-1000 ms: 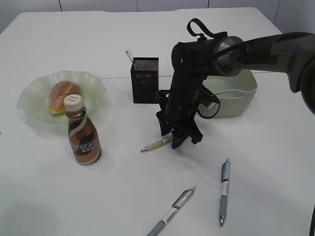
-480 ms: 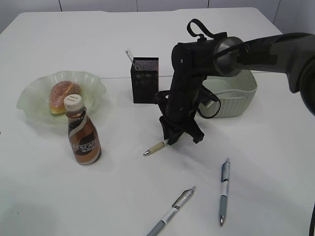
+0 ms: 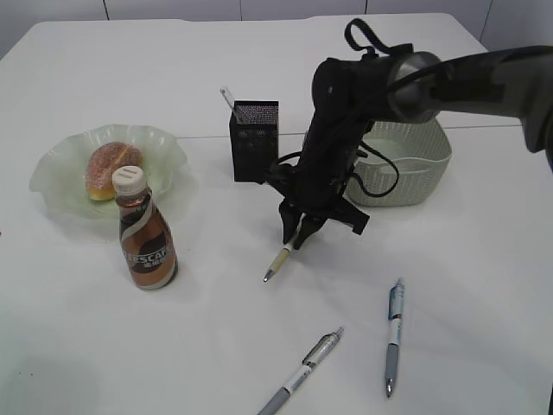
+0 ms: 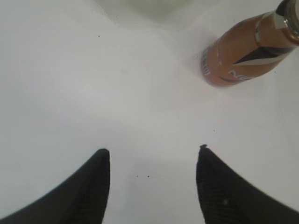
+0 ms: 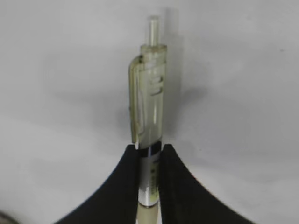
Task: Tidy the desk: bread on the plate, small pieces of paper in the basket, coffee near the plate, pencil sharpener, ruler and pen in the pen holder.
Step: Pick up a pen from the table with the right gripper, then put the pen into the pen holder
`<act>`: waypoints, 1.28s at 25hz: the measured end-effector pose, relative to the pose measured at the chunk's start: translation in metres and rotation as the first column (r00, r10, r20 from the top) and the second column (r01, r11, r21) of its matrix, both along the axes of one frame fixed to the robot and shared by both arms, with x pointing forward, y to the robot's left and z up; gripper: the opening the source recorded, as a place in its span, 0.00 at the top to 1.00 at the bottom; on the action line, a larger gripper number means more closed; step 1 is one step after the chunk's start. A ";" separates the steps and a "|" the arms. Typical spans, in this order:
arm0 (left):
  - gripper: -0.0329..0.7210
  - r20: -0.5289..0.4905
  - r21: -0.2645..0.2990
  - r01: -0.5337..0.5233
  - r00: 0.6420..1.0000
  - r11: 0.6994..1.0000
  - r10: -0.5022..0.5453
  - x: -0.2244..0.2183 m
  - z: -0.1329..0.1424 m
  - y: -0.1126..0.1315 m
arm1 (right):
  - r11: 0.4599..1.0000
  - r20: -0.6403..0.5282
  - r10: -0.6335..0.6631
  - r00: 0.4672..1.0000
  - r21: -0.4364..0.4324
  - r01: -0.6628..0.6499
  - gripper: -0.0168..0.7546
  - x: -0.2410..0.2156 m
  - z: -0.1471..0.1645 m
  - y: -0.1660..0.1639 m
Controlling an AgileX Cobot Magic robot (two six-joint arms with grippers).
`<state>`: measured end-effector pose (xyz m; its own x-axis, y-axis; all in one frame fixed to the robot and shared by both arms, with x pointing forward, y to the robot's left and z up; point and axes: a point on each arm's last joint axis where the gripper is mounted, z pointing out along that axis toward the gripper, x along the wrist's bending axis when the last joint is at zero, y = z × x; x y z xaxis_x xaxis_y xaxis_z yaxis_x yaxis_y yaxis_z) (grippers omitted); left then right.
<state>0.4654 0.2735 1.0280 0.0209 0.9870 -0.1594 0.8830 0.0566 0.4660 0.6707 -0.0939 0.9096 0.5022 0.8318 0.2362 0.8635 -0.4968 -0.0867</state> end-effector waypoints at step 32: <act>0.38 -0.086 -0.046 -0.004 0.996 0.999 0.000 -0.007 -0.003 -0.004 | 0.777 0.889 0.435 0.143 -0.290 -0.558 0.90 0.079 0.157 -0.035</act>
